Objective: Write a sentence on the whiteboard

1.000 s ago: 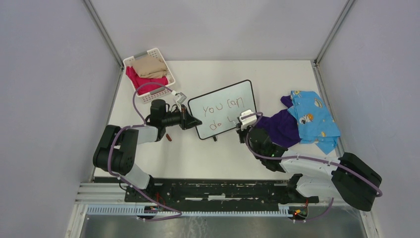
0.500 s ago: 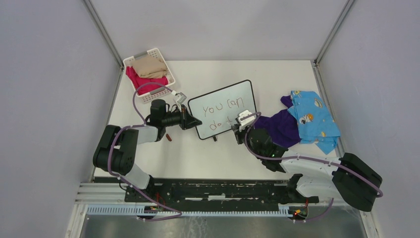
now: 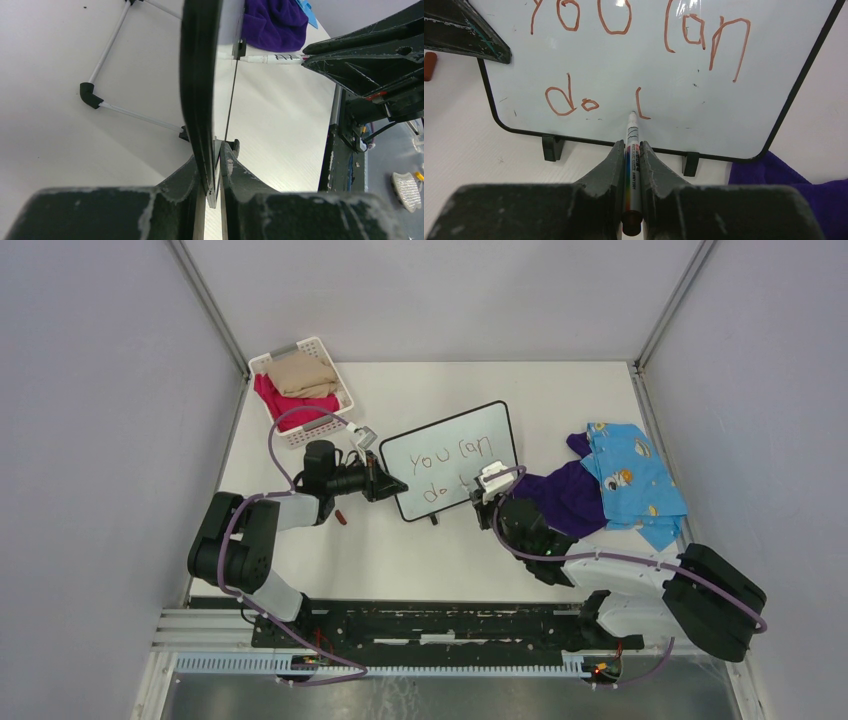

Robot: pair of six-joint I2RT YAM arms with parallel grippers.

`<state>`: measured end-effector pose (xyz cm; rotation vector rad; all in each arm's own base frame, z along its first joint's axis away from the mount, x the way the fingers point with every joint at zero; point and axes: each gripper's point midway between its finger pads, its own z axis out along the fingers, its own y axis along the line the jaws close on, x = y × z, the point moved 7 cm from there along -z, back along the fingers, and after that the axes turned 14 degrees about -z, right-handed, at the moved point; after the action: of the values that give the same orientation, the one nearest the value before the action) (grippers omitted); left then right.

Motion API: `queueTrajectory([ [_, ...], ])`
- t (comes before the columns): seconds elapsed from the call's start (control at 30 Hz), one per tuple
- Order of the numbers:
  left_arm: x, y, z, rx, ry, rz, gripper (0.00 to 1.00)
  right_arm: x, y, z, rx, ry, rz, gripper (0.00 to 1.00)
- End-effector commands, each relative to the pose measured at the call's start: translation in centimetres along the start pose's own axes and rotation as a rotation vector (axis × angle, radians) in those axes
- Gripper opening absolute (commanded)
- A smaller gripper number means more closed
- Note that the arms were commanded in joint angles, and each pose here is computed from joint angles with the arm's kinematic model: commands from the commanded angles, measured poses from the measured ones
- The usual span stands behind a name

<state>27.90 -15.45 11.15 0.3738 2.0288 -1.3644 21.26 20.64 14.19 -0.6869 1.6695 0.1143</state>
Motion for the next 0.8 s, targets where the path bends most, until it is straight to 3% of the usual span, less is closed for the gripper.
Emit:
queueTrajectory([
  [0.0,1.6,1.5,0.2,-0.088,0.049,0.023,0.02,-1.7,-1.0,0.5,0.067,-0.057,0.035,0.0],
  [0.33,1.6,1.5,0.3,-0.092,0.05,0.025,0.02,-1.6,-2.3,0.0,0.139,-0.049,0.045,0.0],
  [0.77,1.6,1.5,0.3,-0.093,0.053,0.025,0.02,-4.4,-2.5,0.2,0.11,-0.138,0.06,0.0],
])
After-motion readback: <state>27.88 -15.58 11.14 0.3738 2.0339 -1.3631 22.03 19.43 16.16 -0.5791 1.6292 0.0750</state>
